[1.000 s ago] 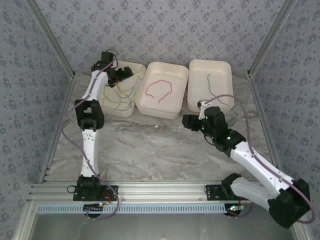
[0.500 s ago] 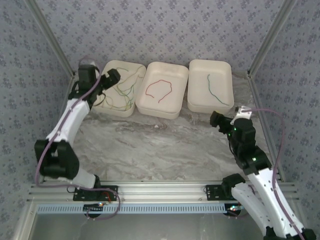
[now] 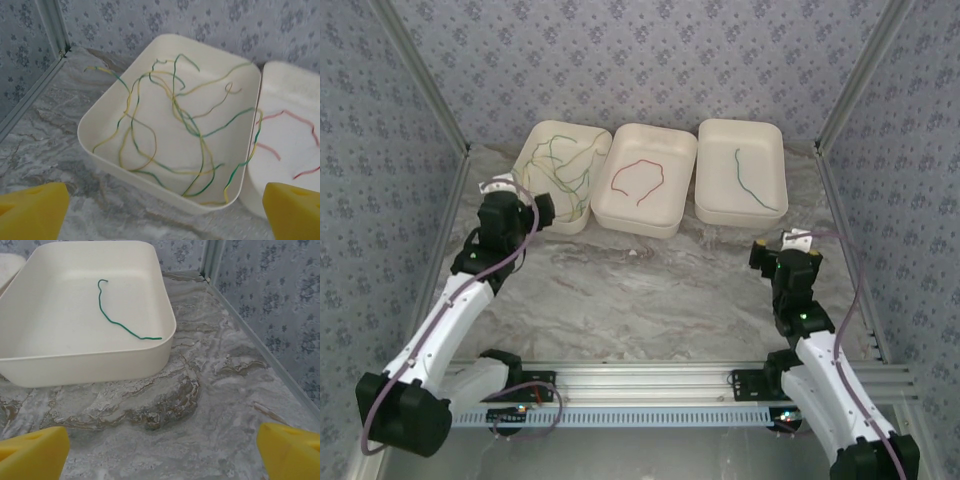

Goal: Untangle the cables

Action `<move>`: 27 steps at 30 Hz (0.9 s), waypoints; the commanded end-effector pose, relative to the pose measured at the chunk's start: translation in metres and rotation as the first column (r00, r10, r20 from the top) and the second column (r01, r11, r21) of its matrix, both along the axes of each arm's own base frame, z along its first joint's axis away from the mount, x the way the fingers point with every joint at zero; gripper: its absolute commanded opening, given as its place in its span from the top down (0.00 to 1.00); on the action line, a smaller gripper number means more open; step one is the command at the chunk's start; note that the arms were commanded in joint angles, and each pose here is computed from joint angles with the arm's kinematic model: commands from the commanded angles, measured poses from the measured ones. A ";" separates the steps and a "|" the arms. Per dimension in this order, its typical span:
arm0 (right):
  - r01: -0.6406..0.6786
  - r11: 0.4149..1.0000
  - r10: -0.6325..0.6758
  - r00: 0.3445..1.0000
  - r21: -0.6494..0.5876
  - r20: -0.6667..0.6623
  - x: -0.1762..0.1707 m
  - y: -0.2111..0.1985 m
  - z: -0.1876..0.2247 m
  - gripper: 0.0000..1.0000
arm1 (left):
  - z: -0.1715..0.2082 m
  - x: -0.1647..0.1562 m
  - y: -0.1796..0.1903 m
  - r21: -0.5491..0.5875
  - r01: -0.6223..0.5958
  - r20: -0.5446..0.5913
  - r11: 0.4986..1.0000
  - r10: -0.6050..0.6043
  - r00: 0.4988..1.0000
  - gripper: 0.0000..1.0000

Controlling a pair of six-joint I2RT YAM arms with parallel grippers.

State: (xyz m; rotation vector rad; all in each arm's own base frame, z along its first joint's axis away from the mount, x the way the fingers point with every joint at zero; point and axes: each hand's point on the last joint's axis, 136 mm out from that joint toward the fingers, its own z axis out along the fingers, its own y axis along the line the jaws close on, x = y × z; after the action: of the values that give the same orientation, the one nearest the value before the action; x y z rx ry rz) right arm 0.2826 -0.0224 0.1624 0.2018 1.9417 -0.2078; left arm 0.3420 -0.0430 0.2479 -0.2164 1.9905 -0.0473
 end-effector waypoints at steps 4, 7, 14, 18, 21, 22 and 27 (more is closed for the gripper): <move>-0.050 0.999 0.052 0.993 -0.021 0.109 0.026 0.000 -0.009 0.01 | -0.039 -0.018 0.014 0.057 0.046 0.152 0.997 -0.054 0.987 0.01; -0.037 0.999 0.039 0.994 -0.019 0.102 0.032 -0.004 -0.023 0.01 | -0.061 -0.028 0.024 0.073 0.011 0.254 0.997 -0.029 0.967 0.01; -0.091 0.996 0.092 0.990 -0.022 0.104 0.060 0.004 -0.039 0.01 | -0.090 -0.002 0.037 0.077 0.061 0.158 0.995 -0.073 0.985 0.01; -0.122 0.990 0.129 0.986 -0.068 0.107 0.075 0.006 -0.039 0.01 | -0.093 0.021 0.041 0.069 0.123 0.182 0.990 -0.133 0.974 0.01; -0.121 0.991 0.126 0.987 -0.050 0.104 0.081 0.002 -0.050 0.01 | -0.085 0.032 0.047 0.066 0.112 0.227 0.992 -0.124 0.966 0.01; -0.112 0.993 0.116 0.988 -0.042 0.106 0.082 0.000 -0.056 0.01 | -0.082 0.036 0.049 0.076 0.105 0.232 0.991 -0.121 0.965 0.01; -0.160 0.986 0.162 0.985 -0.036 0.056 0.088 0.007 -0.072 0.01 | -0.085 0.047 0.054 0.130 0.094 0.205 0.987 -0.120 0.971 0.01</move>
State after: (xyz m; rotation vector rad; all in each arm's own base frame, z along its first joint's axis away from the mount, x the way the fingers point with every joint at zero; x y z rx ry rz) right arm 0.3560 -0.0221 0.0645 0.0735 1.9658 -0.1579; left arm 0.3746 0.0106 0.1281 -0.0753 1.8994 -0.0384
